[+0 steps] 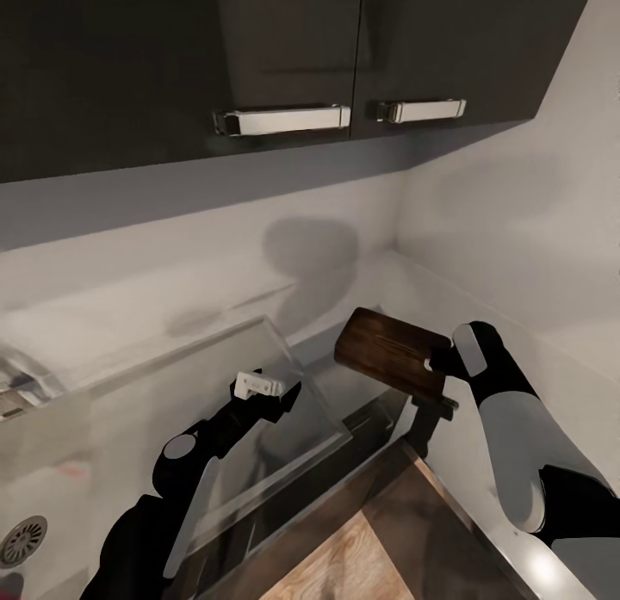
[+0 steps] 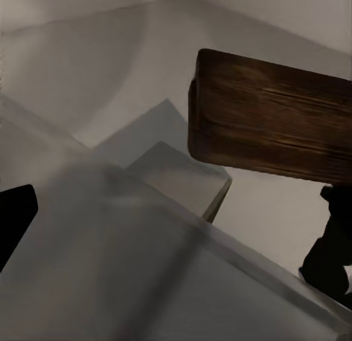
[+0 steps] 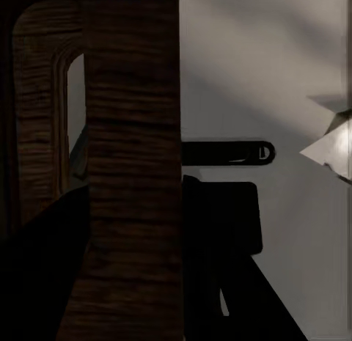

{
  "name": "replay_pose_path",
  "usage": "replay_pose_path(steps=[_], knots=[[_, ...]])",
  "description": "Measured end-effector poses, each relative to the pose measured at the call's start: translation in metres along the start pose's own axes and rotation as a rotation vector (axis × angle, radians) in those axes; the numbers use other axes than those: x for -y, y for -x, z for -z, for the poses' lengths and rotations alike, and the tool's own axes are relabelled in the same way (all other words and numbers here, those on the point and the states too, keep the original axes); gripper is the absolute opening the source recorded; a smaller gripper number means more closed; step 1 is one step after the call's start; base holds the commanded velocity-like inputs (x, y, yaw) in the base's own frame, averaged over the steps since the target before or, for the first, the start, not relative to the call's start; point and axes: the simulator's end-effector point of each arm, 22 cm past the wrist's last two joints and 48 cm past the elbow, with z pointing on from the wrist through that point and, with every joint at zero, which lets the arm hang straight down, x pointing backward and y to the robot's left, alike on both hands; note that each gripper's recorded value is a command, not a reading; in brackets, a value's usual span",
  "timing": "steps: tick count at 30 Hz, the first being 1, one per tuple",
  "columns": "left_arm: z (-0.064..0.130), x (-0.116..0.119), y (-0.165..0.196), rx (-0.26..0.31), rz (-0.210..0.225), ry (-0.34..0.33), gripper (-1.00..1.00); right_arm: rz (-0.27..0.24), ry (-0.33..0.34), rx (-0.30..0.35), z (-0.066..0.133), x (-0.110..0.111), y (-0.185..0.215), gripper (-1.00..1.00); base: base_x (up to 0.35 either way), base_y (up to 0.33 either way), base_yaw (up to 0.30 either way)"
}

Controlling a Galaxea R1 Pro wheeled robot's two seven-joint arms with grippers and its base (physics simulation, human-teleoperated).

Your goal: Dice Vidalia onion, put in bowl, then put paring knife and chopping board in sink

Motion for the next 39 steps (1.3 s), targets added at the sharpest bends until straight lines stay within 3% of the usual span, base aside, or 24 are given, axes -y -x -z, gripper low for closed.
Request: replay_pose_path(steps=[27, 32, 39], knots=[[0.009, 0.006, 0.022, 0.038, -0.021, -0.001, 1.00, -0.004, 0.029, 0.050, 0.029, -0.005, 0.018, -1.00, 0.000, 0.000, 0.000], [0.011, 0.007, 0.026, 0.045, -0.024, -0.002, 1.00, 0.093, -0.002, 0.082, 0.037, -0.015, 0.020, -1.00, 0.000, 0.000, 0.000], [0.013, 0.008, 0.032, 0.055, -0.030, -0.002, 1.00, 0.128, -0.006, 0.107, 0.046, -0.021, 0.025, -1.00, 0.000, 0.000, 0.000]])
